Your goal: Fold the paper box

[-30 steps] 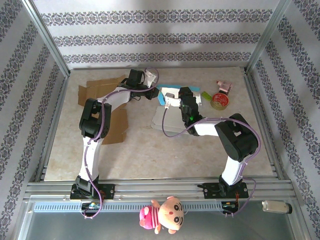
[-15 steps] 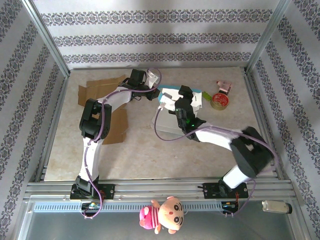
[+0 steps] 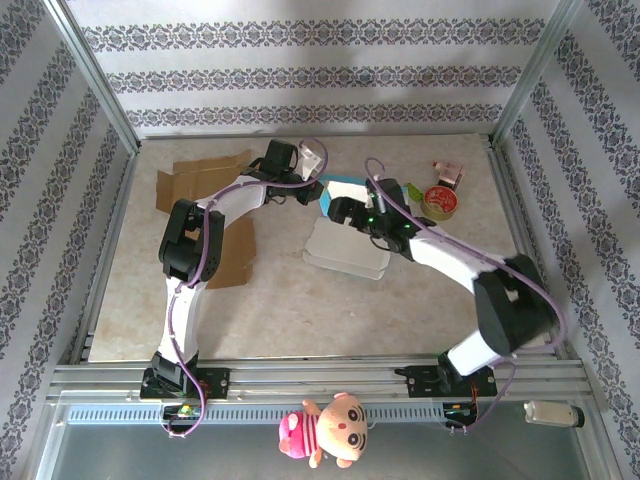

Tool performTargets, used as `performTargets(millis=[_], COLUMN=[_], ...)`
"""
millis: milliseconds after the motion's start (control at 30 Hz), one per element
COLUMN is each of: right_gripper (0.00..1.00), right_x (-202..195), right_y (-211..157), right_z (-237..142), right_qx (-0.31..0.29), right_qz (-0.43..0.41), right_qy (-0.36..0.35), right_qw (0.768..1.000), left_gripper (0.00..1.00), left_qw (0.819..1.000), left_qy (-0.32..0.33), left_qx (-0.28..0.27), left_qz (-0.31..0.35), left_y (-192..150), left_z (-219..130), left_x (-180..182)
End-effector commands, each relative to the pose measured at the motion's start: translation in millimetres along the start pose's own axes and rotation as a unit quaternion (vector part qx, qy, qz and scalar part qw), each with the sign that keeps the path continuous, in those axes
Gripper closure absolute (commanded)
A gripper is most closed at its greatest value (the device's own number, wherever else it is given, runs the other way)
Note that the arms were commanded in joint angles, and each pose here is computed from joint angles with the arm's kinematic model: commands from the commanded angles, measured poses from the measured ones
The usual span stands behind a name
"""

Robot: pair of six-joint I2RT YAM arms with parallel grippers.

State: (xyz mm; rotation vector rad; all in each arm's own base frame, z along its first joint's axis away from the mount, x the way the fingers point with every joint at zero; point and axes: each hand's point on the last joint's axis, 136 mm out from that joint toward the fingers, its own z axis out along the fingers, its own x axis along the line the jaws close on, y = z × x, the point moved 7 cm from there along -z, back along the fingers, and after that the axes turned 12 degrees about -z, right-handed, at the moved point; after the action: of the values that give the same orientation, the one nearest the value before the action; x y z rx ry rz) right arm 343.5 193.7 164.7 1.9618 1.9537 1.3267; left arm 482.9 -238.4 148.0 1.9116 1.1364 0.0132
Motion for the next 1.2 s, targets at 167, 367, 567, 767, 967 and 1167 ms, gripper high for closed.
performTargets(millis=[167,367,567,767,967,1167], right_gripper=[0.05,0.25,0.28,0.4,0.41,0.53], right_x=[1,-8,-16,-19,-19,-16], right_y=[15,16,17,13,10,5], right_z=[50,78,89,105,116,123], right_qx=[-0.089,-0.109,-0.113,-0.114,-0.106,-0.107], right_qz=[0.044,0.007,-0.012,-0.003,-0.002,0.01], right_qy=[0.02,0.064,0.066,0.074,0.091,0.126], right_qw=[0.995,0.992,0.991,0.991,0.99,0.986], left_gripper=[0.98,0.98,0.98,0.98,0.97,0.9], left_qw=[1.0,1.0,1.0,0.999,0.999,0.997], left_qy=[-0.006,-0.009,-0.016,-0.025,-0.042,-0.07], left_qx=[0.014,0.02,0.018,0.011,0.01,-0.003], left_qz=[-0.022,-0.017,-0.018,-0.023,-0.028,-0.042], left_y=[-8,-9,-8,-6,-6,-6], left_z=[-8,-11,-12,-11,-10,-8], left_x=[-13,-15,-17,-18,-21,-26])
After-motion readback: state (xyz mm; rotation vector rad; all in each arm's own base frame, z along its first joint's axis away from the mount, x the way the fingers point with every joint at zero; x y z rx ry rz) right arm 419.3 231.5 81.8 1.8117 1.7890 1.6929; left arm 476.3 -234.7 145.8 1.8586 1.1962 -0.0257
